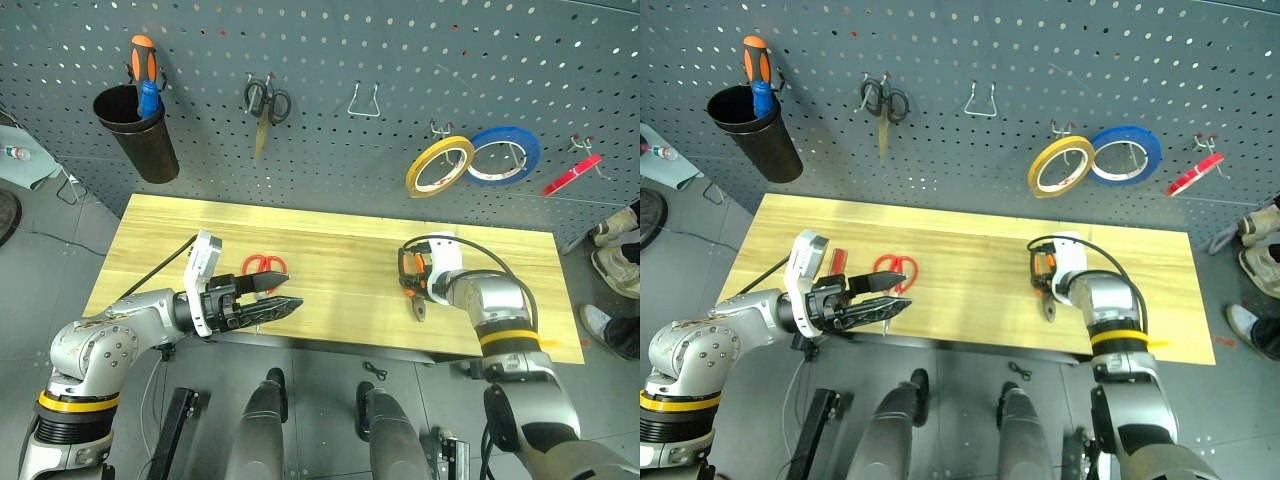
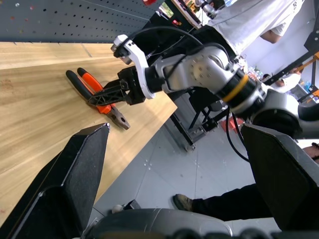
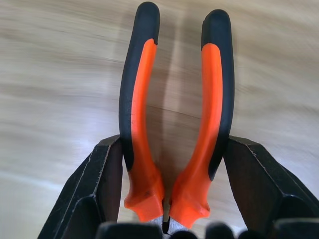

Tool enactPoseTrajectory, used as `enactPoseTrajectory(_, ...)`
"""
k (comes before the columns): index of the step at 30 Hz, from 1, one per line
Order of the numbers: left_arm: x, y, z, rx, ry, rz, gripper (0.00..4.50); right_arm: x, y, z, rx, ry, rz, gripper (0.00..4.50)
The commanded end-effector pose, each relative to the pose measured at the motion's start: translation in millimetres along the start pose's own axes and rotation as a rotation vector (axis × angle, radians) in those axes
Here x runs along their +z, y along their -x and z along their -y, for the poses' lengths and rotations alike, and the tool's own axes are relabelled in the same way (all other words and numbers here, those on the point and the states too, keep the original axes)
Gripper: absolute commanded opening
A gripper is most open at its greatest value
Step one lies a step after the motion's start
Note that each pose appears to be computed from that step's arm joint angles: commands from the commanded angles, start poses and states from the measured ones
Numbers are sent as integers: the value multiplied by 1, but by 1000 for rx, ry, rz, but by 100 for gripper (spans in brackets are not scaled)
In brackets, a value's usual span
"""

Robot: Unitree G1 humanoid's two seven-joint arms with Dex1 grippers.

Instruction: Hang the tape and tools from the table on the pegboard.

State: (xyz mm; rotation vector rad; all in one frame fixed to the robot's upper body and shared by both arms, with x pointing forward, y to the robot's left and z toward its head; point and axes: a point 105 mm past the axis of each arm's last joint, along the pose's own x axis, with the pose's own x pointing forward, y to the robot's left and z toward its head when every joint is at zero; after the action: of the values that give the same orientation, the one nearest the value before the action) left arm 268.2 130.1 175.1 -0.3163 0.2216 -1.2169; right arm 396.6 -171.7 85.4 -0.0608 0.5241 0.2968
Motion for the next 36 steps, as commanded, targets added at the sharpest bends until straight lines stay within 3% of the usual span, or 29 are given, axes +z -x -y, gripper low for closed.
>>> enactPoseTrajectory(1,29,3,8,-15,-18,110,450,89,55,-58,207,172,403,273)
enactPoseTrajectory(4,52,4,12,-20,2,230,450,136,104,-98,272,284,692,273)
enactPoseTrajectory(8,88,8,10,6,2,407,450,188,151,-127,254,404,1007,273)
enactPoseTrajectory(14,144,7,11,-16,4,652,450,252,177,-122,70,439,1297,273)
enactPoseTrajectory(17,153,1,12,-34,-3,669,450,269,171,-114,-3,451,1358,273)
enactPoseTrajectory(23,146,-4,9,-38,0,622,450,283,158,-107,-48,456,1431,273)
enactPoseTrajectory(36,146,-5,12,-46,-5,596,450,278,126,-90,-94,337,1416,273)
